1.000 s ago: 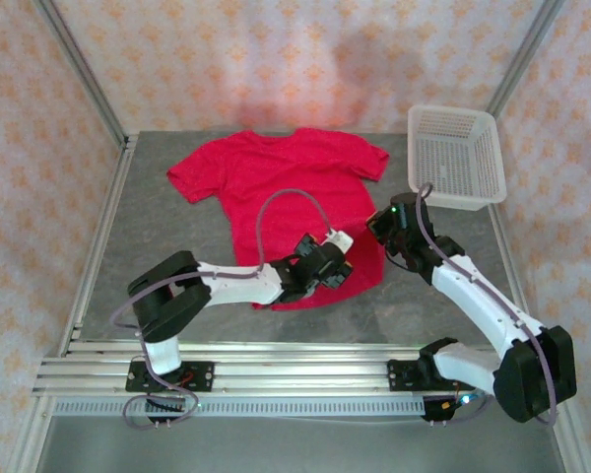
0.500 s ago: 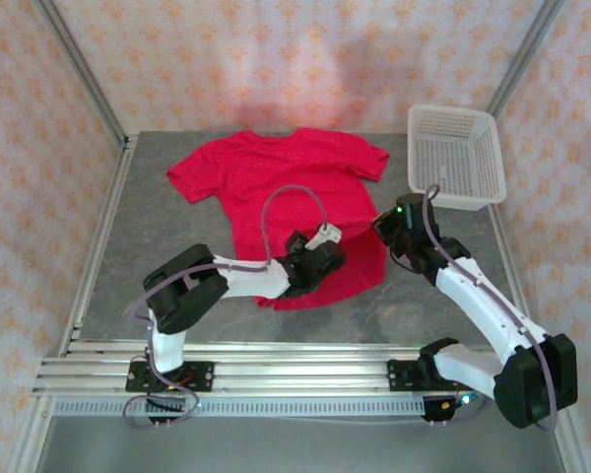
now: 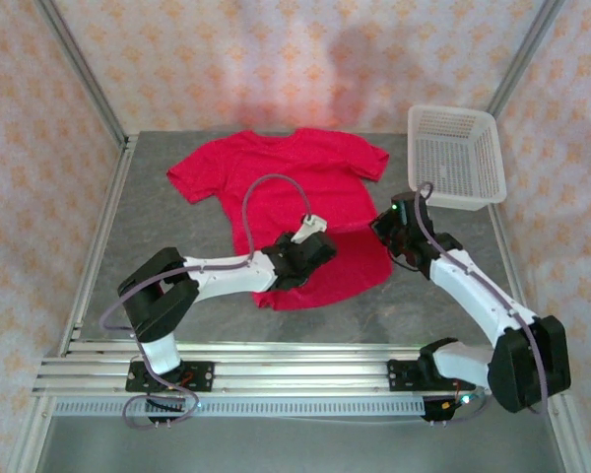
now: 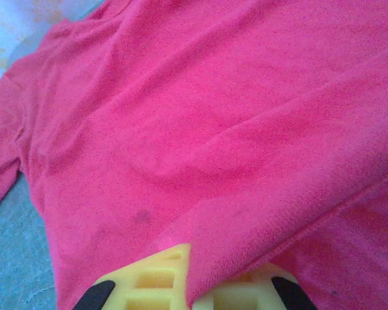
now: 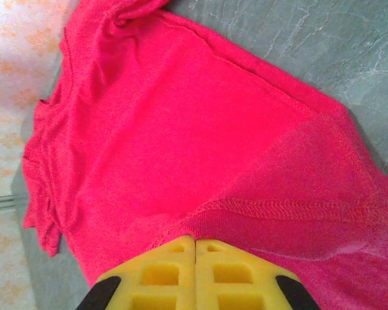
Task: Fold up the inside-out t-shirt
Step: Turn the T-shirt inside out at the center of the table.
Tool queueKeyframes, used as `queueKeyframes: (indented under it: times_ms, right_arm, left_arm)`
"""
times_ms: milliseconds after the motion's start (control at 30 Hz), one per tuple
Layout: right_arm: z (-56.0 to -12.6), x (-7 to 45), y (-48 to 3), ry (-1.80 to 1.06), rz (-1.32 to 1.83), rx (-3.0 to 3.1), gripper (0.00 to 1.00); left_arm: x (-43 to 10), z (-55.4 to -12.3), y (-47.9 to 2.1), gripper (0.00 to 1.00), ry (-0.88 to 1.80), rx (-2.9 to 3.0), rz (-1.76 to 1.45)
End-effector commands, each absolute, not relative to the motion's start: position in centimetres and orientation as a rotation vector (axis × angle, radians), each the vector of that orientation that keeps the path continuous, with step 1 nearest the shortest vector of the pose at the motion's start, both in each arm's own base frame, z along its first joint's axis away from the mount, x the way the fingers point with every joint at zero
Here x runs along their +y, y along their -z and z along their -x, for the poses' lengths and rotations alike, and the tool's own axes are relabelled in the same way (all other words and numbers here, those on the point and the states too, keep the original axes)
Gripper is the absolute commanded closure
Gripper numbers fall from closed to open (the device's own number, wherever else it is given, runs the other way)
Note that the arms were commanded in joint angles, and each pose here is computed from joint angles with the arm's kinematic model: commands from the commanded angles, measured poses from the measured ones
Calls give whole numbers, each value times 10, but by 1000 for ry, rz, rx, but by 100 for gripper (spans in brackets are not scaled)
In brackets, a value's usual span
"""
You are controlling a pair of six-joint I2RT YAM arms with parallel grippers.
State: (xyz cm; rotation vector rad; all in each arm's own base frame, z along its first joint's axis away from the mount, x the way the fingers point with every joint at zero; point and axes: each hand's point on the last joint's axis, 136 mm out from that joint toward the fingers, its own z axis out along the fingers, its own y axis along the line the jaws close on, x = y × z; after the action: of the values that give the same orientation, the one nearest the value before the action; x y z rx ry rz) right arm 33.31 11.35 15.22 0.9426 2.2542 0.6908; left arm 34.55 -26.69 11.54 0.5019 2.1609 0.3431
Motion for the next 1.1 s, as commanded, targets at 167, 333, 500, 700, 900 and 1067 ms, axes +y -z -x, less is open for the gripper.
queueKeyframes:
  times_ms: [167,333,500,700,900,1067]
  right_arm:
    - [-402,70,-159,-601,-944,2237,100]
    - [-422,70,-154,-629,-901,2383,100]
    - [-391,51,-159,-492,-827,2475,71]
    - [-333,87,-157,-738,-743,2437,96]
    - [-317,140,-123,-928,-726,2315,100]
    - [-341,160,-89,-915,-696,2335,100]
  left_arm:
    - [-368,-333,-163,100,244,2442,-666]
    - [-410,-335,-153,100,483,2511,-606]
    - [-402,-356,-143,100,648,2600,-438]
    - [-390,-370,-161,100,673,2589,-388]
    - [-386,-372,-179,100,678,2578,-394]
    - [-383,-369,-196,100,693,2560,-386]
